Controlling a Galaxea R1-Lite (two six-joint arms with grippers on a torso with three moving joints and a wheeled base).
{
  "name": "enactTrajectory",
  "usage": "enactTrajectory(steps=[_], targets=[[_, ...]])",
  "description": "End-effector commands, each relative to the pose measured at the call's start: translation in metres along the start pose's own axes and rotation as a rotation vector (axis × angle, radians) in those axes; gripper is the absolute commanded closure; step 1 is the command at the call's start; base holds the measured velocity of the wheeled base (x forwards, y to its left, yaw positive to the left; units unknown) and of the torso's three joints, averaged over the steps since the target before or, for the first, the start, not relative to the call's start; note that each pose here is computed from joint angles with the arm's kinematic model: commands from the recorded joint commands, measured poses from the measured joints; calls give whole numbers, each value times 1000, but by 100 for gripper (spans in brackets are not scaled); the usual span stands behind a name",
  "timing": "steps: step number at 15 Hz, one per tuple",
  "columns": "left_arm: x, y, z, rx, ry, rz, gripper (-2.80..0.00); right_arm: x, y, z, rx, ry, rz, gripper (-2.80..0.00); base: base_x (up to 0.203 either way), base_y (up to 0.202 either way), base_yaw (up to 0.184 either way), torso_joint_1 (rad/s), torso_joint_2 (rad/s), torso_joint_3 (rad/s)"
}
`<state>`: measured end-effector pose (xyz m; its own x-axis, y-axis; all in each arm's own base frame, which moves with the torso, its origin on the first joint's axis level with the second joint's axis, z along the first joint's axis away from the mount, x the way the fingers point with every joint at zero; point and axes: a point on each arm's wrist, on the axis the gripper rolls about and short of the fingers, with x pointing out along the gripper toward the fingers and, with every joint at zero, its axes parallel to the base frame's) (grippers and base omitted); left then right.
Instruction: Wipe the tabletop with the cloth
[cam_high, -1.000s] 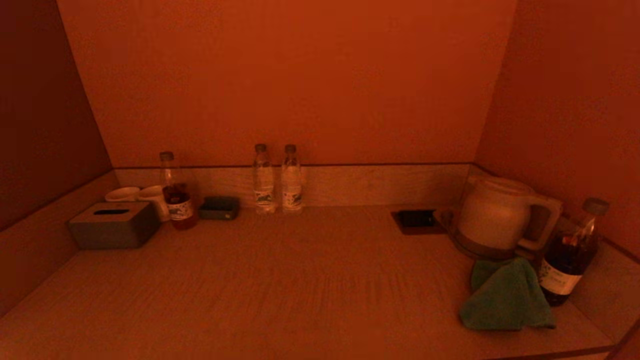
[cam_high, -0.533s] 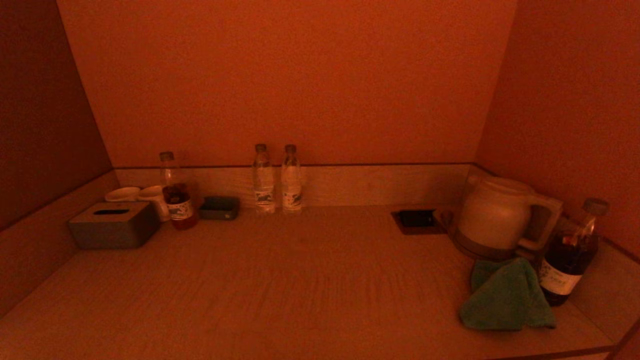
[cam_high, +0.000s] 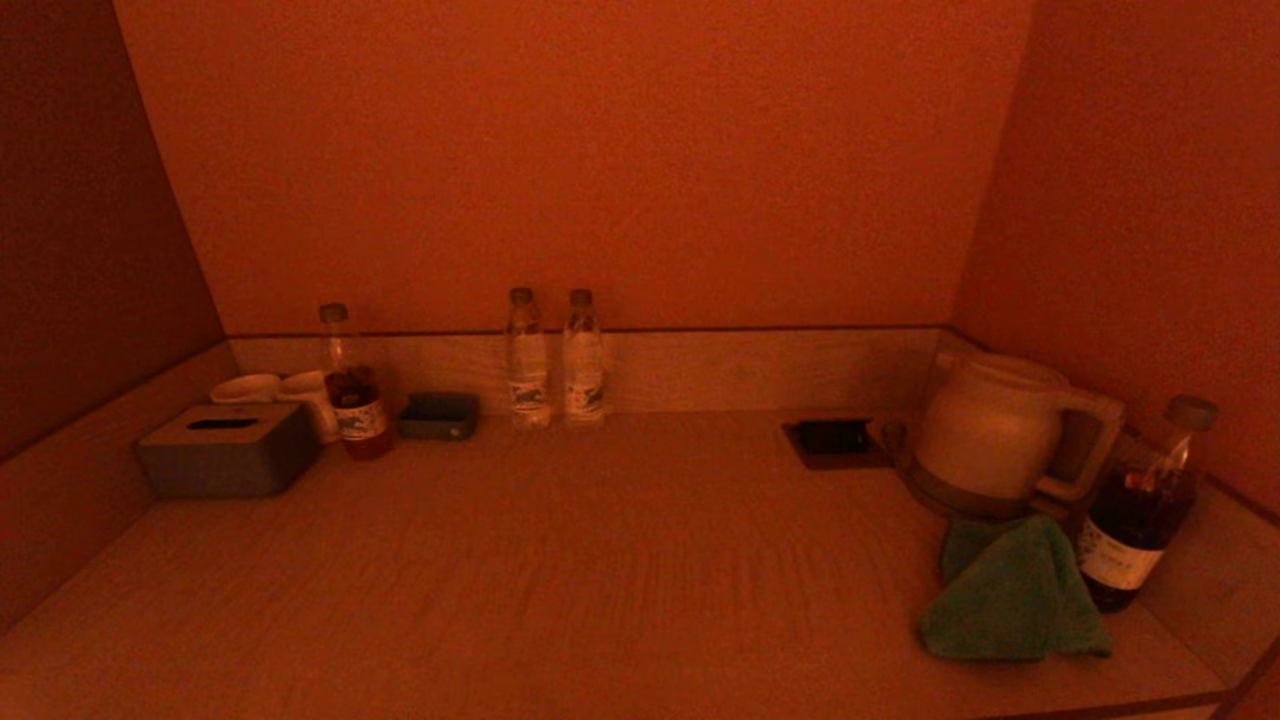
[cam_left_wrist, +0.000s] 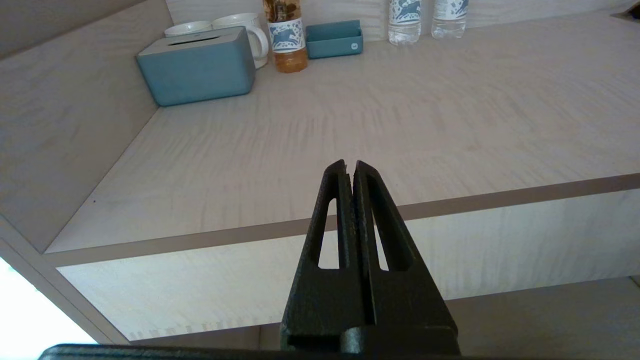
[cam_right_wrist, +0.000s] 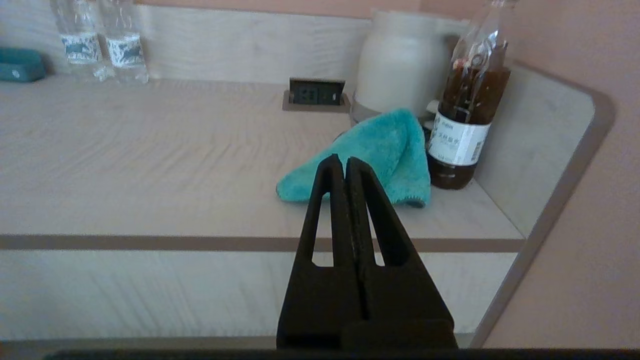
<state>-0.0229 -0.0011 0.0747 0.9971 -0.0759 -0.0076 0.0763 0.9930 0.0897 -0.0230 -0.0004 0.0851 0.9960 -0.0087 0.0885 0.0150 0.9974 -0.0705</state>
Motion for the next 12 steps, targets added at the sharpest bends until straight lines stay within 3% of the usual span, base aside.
enactTrajectory(steps=[1, 6, 12], targets=[[0, 0, 0, 0, 1, 1, 0, 0, 0, -1, -1, 9, 2, 0, 0, 0, 0, 0, 0, 0], [0, 0, 0, 0, 0, -1, 0, -1, 1, -10, 20, 99, 10, 0, 0, 0, 0, 0, 0, 0], [0, 0, 0, 0, 0, -1, 0, -1, 1, -10, 36, 96, 11, 0, 0, 0, 0, 0, 0, 0]])
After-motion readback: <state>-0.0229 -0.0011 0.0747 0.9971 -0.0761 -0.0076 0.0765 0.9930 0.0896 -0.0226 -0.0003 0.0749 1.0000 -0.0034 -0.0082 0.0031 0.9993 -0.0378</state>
